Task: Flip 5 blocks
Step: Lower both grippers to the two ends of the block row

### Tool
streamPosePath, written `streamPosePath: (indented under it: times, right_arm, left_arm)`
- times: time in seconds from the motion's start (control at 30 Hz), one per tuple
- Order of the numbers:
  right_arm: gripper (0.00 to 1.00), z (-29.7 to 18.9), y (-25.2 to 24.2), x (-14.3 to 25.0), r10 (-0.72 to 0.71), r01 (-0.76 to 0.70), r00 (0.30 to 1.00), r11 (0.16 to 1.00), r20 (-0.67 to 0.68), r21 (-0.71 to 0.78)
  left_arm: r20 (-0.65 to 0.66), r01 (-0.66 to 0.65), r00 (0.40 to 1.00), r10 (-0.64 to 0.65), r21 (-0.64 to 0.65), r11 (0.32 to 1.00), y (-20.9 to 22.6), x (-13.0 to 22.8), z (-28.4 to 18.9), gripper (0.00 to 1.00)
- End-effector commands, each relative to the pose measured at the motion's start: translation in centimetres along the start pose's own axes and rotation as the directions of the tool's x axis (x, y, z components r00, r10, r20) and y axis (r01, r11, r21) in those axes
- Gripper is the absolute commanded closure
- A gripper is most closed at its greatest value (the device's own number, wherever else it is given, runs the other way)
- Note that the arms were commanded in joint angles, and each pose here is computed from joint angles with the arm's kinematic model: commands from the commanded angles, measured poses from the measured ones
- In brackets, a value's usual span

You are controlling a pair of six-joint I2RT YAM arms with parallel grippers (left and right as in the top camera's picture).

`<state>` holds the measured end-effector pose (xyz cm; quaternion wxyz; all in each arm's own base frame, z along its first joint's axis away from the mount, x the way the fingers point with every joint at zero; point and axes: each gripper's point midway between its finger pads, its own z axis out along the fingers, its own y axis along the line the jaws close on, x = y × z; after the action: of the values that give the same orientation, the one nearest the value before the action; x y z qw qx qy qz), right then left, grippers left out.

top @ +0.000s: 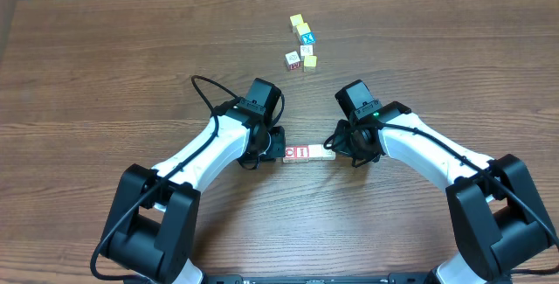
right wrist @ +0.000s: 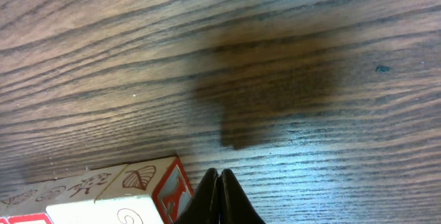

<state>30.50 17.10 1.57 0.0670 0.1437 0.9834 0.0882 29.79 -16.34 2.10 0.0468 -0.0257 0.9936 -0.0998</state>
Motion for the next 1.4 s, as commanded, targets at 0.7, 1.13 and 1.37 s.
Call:
streamPosePath:
  times: [0.7,1.13,1.37]
  right_arm:
    - [0.96,0.3,0.6,0.3,-0.001,0.0,1.0,1.0,-0.012,-0.029]
    - [0.96,0.3,0.4,0.5,0.001,-0.001,1.0,1.0,-0.021,-0.02]
    - [0.96,0.3,0.6,0.7,0.001,-0.002,0.999,0.999,-0.035,-0.032]
  left_arm:
    - [-0.027,0.006,1.0,-0.006,0.01,1.0,-0.9,-0.8,1.0,0.96]
    - [-0.043,0.003,0.999,0.0,0.05,0.999,-1.7,-0.7,0.8,0.96]
    - [-0.051,0.004,0.999,-0.001,0.044,0.999,-1.6,-0.5,0.8,0.96]
